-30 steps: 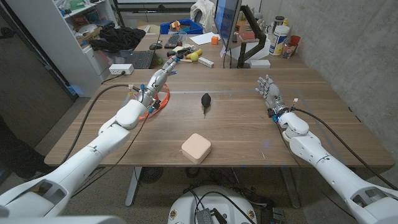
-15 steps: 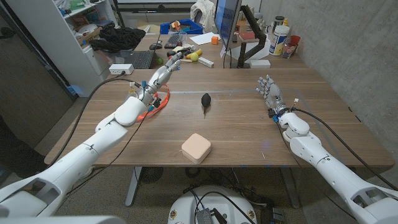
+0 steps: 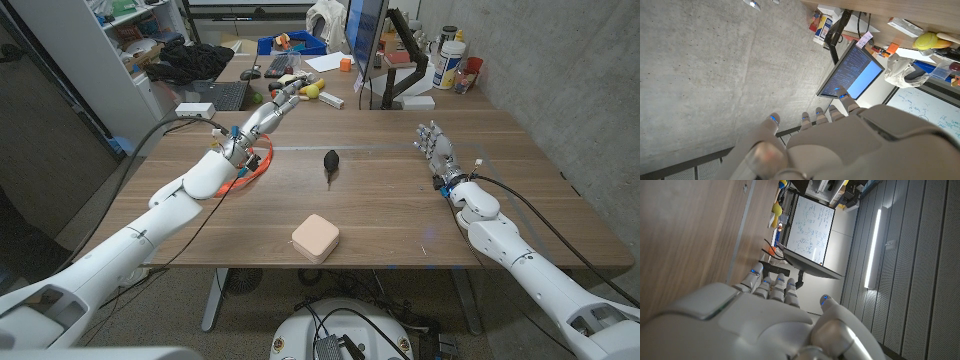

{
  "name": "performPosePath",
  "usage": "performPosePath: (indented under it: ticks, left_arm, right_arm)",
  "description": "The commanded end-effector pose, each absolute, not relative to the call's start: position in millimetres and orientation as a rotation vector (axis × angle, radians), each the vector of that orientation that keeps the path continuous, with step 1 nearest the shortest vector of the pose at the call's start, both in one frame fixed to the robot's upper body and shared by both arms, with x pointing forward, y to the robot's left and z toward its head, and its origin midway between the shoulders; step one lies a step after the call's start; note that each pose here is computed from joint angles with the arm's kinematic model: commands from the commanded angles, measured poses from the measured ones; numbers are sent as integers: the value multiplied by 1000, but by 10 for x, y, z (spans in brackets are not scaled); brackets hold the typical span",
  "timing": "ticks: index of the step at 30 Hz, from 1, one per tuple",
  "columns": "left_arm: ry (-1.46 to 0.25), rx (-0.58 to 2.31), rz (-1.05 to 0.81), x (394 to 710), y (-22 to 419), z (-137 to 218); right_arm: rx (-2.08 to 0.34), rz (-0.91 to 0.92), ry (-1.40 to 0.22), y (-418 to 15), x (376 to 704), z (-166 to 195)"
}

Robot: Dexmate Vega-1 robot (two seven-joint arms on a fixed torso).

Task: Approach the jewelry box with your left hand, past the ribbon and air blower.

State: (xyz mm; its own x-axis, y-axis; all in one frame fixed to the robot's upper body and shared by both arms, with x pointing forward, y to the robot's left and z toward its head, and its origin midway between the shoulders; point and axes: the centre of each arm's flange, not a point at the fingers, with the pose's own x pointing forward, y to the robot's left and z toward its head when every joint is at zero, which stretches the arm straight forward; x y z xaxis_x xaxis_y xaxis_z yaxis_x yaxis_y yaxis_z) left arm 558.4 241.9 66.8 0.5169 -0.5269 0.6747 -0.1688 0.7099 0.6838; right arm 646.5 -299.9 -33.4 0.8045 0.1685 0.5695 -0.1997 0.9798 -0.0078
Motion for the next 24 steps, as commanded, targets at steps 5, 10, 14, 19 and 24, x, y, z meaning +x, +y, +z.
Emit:
performPosePath:
  ticks: [5, 10, 14, 19, 24]
  left_arm:
    - [-1077, 875, -268, 5439, 2293, 710]
    - [-1101, 895, -273, 5388, 2258, 724]
    - [-1124, 929, -274, 5332, 2226, 733]
    - [-1147, 961, -282, 5275, 2186, 737]
    - [-1174, 1004, -282, 5214, 2151, 738]
  right_arm:
    - [61, 191, -605, -3045, 6455, -366]
    - [62, 190, -604, -3049, 6454, -369]
    - [62, 189, -605, -3051, 6451, -371]
    - [60, 189, -606, -3044, 6447, -372]
    - [62, 189, -604, -3038, 6442, -382]
